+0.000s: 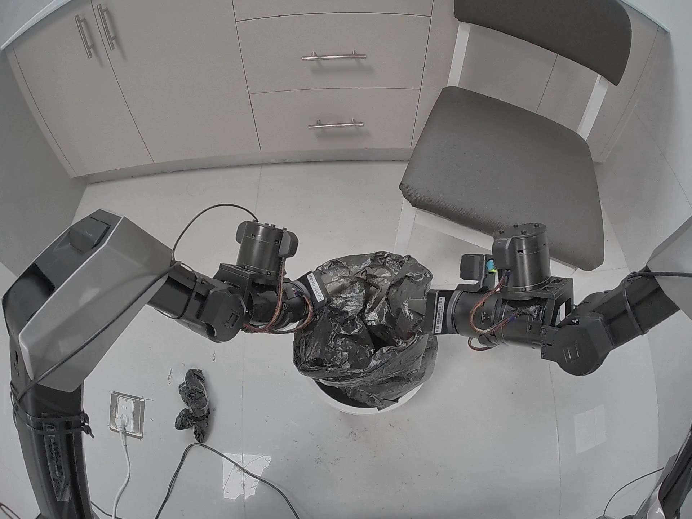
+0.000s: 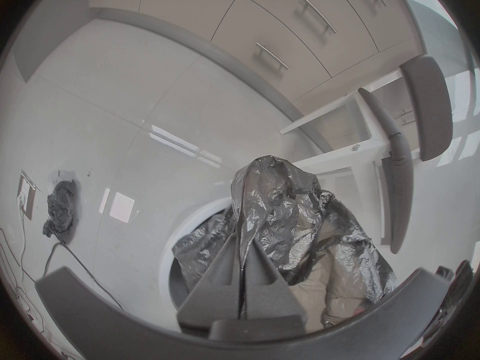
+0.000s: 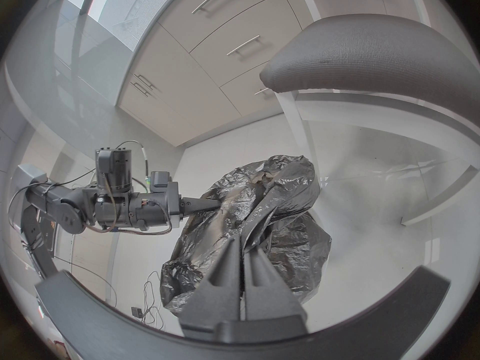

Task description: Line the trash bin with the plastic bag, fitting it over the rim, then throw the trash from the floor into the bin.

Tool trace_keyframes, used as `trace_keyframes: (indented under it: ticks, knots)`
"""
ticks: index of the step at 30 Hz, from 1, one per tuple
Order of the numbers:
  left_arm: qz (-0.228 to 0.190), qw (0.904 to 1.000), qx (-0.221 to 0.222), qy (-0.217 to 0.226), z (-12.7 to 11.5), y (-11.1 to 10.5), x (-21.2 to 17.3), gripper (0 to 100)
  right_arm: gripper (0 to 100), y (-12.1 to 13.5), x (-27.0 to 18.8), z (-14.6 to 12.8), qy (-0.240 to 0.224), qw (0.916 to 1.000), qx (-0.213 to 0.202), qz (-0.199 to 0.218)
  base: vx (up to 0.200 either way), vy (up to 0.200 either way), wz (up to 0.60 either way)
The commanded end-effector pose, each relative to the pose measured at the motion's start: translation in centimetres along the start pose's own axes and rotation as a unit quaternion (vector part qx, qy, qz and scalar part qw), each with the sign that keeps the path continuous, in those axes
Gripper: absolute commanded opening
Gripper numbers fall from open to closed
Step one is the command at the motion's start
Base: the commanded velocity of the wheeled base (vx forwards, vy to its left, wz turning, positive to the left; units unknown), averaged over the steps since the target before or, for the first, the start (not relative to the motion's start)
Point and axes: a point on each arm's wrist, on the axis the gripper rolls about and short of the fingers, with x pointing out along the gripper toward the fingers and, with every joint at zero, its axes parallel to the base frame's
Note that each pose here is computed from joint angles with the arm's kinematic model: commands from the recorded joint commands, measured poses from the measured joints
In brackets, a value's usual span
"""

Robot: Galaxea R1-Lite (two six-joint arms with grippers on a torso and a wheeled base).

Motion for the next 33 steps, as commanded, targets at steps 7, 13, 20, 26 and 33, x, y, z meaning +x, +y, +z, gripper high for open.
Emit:
trace_keyframes:
  ticks: [7, 13, 20, 26, 33]
  knots:
    - [0.051, 0.9978, 0.032, -0.029, -1.1, 1.6, 2.8, 0, 0, -1.7, 2.8, -1.0, 0.011, 0.9993, -0.013, -0.032, 0.0, 0.0, 0.0]
    - [0.058, 0.9975, 0.032, -0.025, -1.4, 2.1, 3.4, 0, 0, -2.5, 3.8, -1.4, 0.006, 0.9986, -0.013, -0.051, 0.0, 0.0, 0.0]
    - [0.087, 0.9948, 0.046, -0.028, -2.1, 3.0, 4.3, 0, 0, -3.4, 3.8, -1.6, 0.008, 0.9981, -0.008, -0.061, 0.0, 0.0, 0.0]
    - [0.1, 0.9932, 0.053, -0.028, -2.3, 3.2, 4.1, 0, 0, -4.0, 4.0, -1.8, 0.008, 0.9969, -0.006, -0.078, 0.0, 0.0, 0.0]
    - [0.108, 0.9925, 0.055, -0.017, -2.3, 2.9, 2.7, 0, 0, -5.2, 3.2, -2.9, 0.031, 0.9941, -0.026, -0.101, 0.0, 0.0, 0.0]
